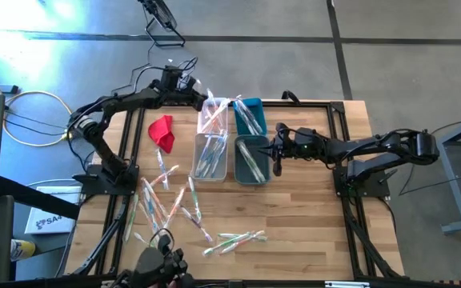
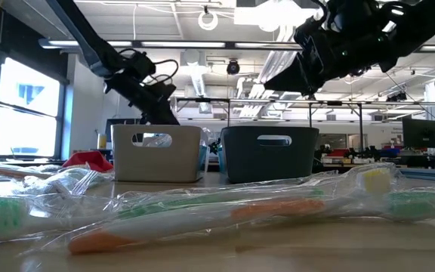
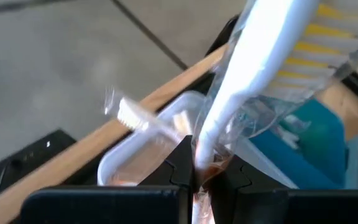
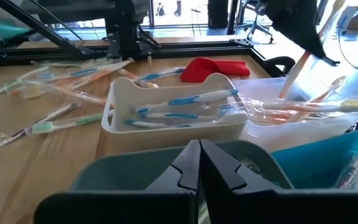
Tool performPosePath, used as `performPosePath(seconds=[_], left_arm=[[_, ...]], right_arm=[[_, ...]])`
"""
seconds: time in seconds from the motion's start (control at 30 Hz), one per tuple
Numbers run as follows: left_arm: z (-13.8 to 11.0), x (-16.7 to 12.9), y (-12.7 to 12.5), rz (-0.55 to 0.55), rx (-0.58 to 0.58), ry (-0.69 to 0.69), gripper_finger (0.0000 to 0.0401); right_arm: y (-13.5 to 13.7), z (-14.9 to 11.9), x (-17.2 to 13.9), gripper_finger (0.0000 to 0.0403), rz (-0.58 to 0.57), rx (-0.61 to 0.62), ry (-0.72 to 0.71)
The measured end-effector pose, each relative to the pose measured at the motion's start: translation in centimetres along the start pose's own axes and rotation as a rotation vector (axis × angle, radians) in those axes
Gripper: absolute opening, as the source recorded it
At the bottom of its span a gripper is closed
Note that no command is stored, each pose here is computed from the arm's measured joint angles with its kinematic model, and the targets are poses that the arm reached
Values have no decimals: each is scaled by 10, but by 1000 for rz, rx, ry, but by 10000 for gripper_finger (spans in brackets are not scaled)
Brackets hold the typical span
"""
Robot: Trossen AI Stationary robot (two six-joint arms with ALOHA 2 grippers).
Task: Pick & Place Toothbrushes
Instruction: Put the orange toothbrush into the transparent bin
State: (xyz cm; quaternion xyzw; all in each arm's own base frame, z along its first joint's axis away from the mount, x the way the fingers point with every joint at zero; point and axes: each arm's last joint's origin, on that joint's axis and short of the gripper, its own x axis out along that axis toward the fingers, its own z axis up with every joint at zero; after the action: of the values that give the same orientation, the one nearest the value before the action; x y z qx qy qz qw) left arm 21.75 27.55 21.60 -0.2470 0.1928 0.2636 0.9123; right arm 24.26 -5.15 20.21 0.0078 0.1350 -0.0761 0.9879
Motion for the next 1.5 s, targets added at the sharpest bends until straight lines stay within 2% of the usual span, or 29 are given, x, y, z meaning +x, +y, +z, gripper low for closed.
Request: performPosePath(seconds=[0.43,0.9,1.0,1.27,1.4,1.5], left_arm=[[-21,19,12,23,-50,107,22],[-25,24,16,55,-84,119,26],[-27,24,16,62,-86,129,49],[-26,24,16,56,-107,119,155],[-25,24,15,29,-162,120,180],[-26,24,14,-13,-184,132,184]], right_arm=[[0,0,0,3,-4,-1,0],[0,0,0,5,-4,-2,0],[0,0,0,3,-4,-2,0],[0,0,0,3,-4,-2,0],[0,0,0,4,-4,-1,0],[0,0,0,3,-4,-2,0]])
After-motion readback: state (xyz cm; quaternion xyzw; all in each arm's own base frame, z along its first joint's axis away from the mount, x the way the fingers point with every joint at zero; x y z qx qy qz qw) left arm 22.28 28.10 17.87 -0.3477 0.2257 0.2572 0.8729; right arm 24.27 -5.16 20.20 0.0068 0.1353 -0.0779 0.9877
